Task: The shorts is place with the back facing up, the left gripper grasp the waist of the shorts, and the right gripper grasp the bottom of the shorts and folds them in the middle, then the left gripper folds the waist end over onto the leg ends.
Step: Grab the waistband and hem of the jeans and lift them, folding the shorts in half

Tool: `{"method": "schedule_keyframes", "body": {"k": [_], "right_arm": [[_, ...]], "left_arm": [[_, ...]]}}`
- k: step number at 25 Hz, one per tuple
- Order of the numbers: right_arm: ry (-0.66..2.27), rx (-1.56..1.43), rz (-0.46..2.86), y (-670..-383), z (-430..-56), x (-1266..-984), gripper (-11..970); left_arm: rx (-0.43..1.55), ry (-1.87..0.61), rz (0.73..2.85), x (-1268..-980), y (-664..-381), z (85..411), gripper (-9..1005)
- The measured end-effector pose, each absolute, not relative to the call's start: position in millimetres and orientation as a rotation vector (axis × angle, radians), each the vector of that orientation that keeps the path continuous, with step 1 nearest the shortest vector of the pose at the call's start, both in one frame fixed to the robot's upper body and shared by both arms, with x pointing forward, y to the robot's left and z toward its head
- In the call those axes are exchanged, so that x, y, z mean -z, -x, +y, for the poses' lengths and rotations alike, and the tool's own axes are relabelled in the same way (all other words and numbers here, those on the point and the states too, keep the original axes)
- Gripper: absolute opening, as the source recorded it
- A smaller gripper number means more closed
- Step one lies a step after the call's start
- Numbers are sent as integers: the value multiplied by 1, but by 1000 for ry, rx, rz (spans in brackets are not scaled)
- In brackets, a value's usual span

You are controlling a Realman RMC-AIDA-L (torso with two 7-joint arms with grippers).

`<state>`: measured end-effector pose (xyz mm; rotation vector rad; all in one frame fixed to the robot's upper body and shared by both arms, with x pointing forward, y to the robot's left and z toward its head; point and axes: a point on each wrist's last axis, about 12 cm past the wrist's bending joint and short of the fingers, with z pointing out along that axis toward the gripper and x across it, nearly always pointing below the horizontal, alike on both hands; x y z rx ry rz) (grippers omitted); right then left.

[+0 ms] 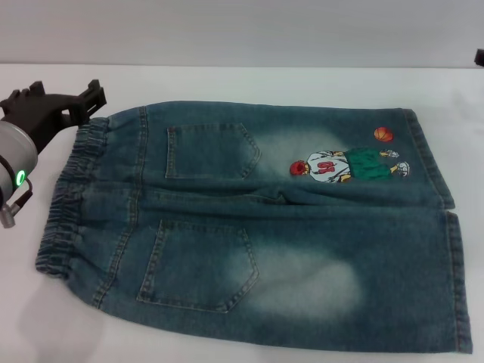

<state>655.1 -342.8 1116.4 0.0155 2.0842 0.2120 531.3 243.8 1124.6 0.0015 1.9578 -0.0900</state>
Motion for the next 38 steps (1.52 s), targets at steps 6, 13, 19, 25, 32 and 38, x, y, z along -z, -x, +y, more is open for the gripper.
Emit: {"method": "schedule_keyframes", "body": {"k": [6, 13, 19, 25, 32, 38], "right_arm": [[29, -160, 2097, -678, -330, -1143, 510], [77, -60, 2038, -700, -306, -1170, 511], [158, -65, 2014, -700, -260, -1179, 511], [265, -142, 2161, -673, -219, -1161, 511], [331, -200, 2234, -628, -205, -1162, 512], [354, -227, 2238, -607, -204, -1176, 512]], "left_arm": [[79, 29, 1998, -1122, -531, 245, 860], [77, 47, 2024, -1118, -535, 245, 859], [74, 58, 2037, -1117, -536, 246, 859], [90, 101, 2087, -1114, -534, 254, 859], [82, 134, 2135, -1106, -523, 263, 858], [156, 135, 2237, -1096, -514, 266, 858]]}}
